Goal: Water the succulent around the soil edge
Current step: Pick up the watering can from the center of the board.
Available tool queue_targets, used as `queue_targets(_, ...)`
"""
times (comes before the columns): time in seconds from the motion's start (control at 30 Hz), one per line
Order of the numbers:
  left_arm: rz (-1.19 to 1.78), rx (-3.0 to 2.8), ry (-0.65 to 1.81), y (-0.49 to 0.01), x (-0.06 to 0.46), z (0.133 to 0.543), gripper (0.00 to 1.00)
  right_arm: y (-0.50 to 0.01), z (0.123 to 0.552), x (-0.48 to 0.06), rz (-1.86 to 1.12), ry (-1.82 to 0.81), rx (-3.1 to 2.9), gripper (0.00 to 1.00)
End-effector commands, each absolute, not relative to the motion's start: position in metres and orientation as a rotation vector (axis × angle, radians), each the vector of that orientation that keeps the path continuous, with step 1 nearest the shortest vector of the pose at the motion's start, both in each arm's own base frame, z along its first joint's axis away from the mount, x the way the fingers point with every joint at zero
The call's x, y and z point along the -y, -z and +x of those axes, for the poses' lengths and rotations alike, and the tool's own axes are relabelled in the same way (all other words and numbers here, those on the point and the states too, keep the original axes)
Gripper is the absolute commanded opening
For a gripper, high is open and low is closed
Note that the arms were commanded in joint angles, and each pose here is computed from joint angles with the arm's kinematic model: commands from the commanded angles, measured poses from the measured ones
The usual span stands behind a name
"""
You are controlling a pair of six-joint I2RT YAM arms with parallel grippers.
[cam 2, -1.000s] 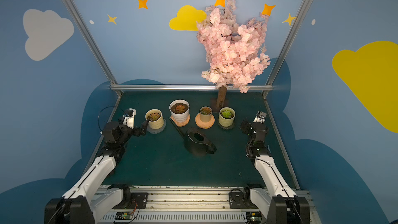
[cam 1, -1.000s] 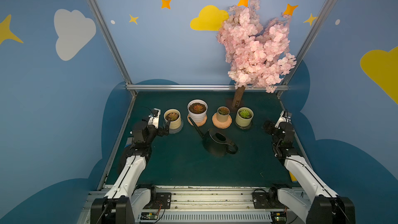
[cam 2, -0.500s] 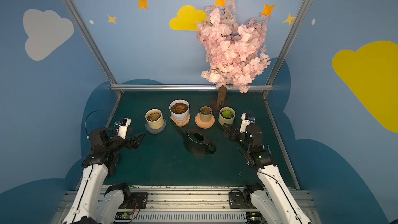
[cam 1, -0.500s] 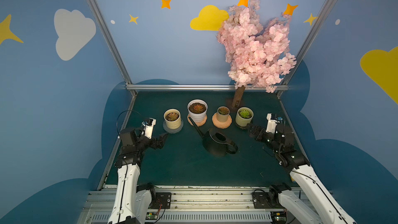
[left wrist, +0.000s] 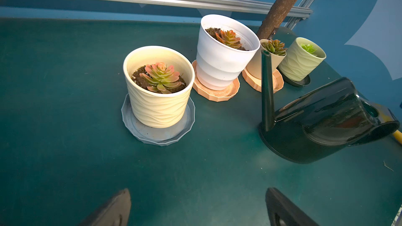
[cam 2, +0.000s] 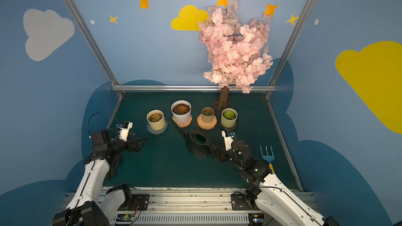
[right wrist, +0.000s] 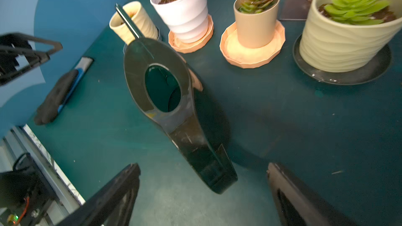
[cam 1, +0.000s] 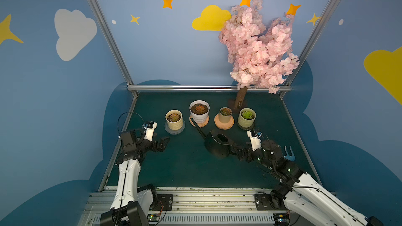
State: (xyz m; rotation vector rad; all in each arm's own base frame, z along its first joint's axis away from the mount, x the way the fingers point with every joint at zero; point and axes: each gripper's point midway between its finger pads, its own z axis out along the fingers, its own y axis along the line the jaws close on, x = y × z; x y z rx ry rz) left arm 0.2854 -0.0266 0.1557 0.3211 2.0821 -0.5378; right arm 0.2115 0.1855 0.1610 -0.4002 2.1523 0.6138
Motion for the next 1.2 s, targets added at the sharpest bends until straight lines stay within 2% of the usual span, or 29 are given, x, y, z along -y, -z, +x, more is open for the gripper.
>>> queue_targets(0.0, 0.363, -2.061, 0.578, -0.160, 0.032, 0.283, 1.00, -0.158, 0.216, -0.192, -0.457, -0.517, -2.119, 0.96)
queue_targets(0.47, 0.398, -1.988, 0.603, -0.166, 0.042, 0.274, 1.00, -0.126, 0.232, -0.200, -0.467, -0.418, -2.109, 0.89)
queue_targets(0.57, 0.380, -2.019, 0.635, -0.164, 0.041, 0.280, 1.00, -0.120, 0.239, -0.193, -0.428, -0.366, -2.122, 0.86)
queue_targets(0.7, 0.362, -2.072, 0.690, -0.154, 0.038, 0.289, 1.00, -0.114, 0.240, -0.200, -0.455, -0.424, -2.144, 0.76)
queue_targets(0.9, 0.353, -2.087, 0.737, -0.150, 0.039, 0.294, 1.00, -0.107, 0.228, -0.226, -0.659, -0.504, -2.173, 0.71)
queue_targets(1.17, 0.395, -2.023, 0.764, -0.155, 0.042, 0.293, 1.00, -0.098, 0.225, -0.237, -0.714, -0.523, -2.181, 0.63)
